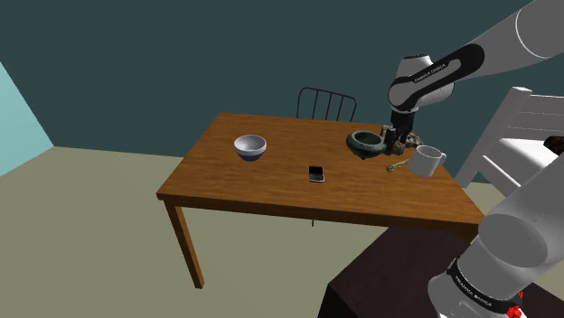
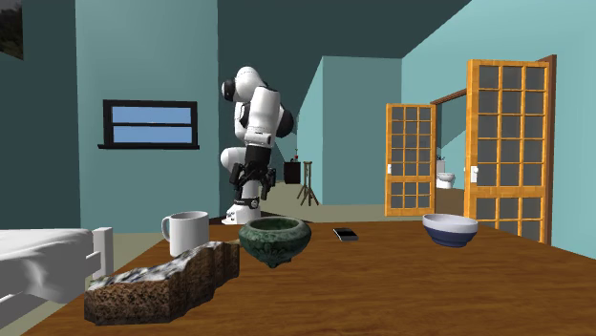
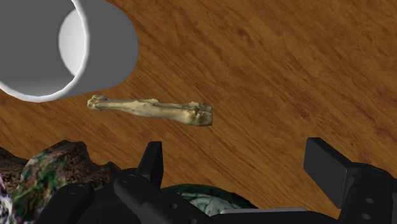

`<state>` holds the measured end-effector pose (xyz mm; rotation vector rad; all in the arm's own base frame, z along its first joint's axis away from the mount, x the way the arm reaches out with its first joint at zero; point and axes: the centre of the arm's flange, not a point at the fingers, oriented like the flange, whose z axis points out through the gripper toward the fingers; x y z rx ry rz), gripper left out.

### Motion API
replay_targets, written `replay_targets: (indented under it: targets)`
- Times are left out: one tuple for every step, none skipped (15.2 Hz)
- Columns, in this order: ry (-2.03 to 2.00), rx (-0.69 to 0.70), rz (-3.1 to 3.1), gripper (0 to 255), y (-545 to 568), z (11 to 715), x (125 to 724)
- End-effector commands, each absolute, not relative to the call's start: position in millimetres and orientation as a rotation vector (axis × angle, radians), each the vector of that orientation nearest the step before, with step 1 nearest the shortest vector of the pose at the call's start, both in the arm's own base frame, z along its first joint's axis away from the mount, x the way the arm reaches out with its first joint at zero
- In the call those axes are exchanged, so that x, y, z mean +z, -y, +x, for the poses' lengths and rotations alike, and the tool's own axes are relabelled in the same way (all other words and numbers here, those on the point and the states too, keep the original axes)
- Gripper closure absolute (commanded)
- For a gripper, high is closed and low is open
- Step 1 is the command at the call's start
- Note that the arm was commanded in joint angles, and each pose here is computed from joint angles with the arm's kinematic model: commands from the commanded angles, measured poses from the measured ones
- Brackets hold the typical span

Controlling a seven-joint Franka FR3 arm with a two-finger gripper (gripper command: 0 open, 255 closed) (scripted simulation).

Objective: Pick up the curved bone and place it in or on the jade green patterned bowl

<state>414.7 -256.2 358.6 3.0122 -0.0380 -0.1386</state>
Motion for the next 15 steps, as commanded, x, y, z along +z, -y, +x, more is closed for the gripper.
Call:
replay_targets:
  targets:
    - [0.038,-0.138,3.012,0,256.3,414.6,358.3]
    - [0.038,-0.138,3.012,0,256.3,414.6,358.3]
    - [0.038,-0.138,3.012,0,256.3,414.6,358.3]
    - [0.038,-0.138,3.012,0,256.3,414.6,358.4]
    - [0.038,-0.138,3.012,255,256.3,414.6,358.4]
    - [0.038,-0.138,3.012,255,256.3,414.6,358.4]
    - [0.038,-0.138,3.012,255,256.3,414.6,358.4]
    - [0.038,-0.138,3.012,255,256.3,414.6,358.4]
    - [0.038,-0.138,3.012,255,256.3,414.6,358.4]
    - [0.038,-0.138,3.012,255,256.3,414.6,358.4]
    - [0.038,-0.138,3.012,255,256.3,414.6,358.4]
    - [0.038,-0.138,3.012,255,256.3,414.6,358.4]
    - [0.038,-0.138,3.012,255,256.3,414.6,358.4]
    - [0.038,-0.138,3.012,255,256.3,414.6,358.4]
    - [0.038,-0.138,3.012,0,256.3,414.6,358.4]
